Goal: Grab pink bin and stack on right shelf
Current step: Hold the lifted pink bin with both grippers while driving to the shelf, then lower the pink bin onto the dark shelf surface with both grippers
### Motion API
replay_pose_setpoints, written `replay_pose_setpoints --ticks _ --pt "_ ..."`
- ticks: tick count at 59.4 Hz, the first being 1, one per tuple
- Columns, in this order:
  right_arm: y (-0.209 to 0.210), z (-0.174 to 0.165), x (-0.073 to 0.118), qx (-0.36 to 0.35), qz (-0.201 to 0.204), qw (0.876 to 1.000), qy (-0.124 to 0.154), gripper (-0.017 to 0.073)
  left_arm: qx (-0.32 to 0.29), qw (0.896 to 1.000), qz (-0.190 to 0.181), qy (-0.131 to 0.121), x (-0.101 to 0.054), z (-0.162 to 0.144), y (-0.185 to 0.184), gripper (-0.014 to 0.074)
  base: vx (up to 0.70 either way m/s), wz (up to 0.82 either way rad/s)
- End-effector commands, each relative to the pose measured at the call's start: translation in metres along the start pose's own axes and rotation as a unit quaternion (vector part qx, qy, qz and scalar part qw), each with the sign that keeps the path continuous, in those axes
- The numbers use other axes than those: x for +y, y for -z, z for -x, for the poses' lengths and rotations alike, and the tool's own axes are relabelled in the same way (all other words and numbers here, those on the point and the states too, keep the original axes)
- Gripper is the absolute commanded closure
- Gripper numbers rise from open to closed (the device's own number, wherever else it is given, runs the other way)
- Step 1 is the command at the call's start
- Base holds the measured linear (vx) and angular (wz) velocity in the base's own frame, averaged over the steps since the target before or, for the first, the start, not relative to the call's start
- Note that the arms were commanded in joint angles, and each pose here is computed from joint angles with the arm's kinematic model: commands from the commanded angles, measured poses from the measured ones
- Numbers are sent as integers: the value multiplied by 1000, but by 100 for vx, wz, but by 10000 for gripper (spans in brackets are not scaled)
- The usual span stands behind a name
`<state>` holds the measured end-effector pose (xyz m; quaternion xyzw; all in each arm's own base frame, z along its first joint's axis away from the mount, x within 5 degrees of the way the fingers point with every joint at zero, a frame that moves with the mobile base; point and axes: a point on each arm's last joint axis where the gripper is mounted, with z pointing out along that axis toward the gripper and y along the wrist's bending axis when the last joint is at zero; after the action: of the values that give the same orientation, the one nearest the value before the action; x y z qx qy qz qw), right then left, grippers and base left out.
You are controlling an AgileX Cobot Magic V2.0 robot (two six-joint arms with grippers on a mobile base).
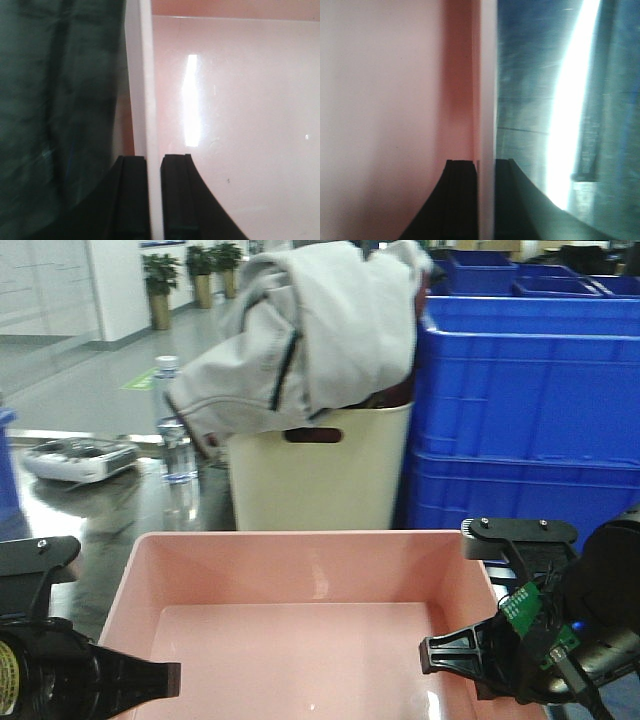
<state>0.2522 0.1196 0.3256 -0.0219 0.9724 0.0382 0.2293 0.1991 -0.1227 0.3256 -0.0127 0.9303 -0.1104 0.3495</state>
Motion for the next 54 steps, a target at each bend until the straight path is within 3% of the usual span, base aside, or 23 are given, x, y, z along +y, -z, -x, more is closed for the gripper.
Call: replay_pose_setpoints --ticks 1,21,54 --pt "16 9 -7 -51 -14 998 15 561 -62 997 -45 -1 -7 15 18 552 12 -47" --pt "16 9 -7 -51 -14 998 15 561 -62 997 -45 -1 -7 15 18 552 8 -32" --pt "16 9 -7 -51 -14 998 15 561 -62 997 -45 -1 -7 15 18 552 0 -1"
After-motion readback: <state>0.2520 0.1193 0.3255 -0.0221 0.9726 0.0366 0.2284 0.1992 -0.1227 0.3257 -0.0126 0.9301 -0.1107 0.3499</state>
